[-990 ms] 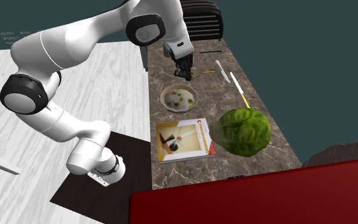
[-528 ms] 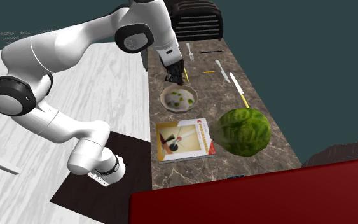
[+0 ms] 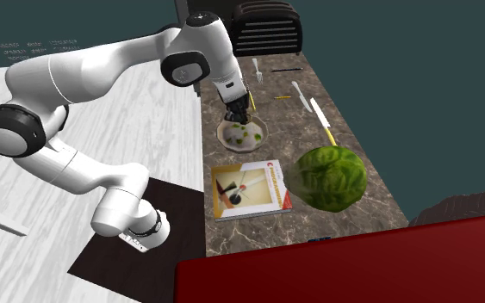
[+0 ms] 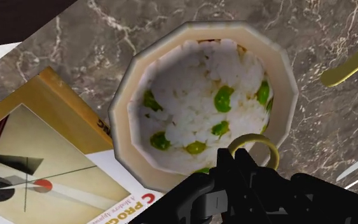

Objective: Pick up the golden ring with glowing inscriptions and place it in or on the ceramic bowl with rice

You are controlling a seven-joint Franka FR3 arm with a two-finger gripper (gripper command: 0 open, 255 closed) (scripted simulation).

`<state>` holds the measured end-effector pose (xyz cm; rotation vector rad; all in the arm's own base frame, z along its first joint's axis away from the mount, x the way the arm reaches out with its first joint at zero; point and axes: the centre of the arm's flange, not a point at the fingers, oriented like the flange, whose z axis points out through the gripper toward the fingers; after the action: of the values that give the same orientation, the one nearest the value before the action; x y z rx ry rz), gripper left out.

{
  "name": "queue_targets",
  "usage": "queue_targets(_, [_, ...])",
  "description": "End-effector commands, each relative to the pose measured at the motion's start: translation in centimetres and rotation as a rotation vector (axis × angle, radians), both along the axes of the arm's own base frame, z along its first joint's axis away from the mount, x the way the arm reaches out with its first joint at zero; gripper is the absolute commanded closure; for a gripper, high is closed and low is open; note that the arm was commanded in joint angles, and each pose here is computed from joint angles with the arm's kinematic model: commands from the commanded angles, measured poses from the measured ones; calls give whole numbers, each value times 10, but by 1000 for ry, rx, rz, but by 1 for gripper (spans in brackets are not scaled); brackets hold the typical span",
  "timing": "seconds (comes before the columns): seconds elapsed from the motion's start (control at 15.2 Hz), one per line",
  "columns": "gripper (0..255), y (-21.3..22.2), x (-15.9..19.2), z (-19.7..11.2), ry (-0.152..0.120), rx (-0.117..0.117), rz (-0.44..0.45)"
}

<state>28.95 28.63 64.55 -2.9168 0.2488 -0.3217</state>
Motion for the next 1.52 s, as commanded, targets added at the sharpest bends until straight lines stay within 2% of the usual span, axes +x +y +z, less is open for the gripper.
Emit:
queue_targets(0.0, [255,0,-1,-13,0,0,0])
queue_targets(0.59, [255,0,-1,-19,0,0,0])
queue_targets(0.66, [0,0,-1,-19,0,0,0])
queue_targets(0.99, [0,0,-1,-19,0,0,0])
queue_targets(1.25, [0,-9,-13,29,0,0,0])
queue_targets(1.45, [0,-9,-13,29,0,0,0])
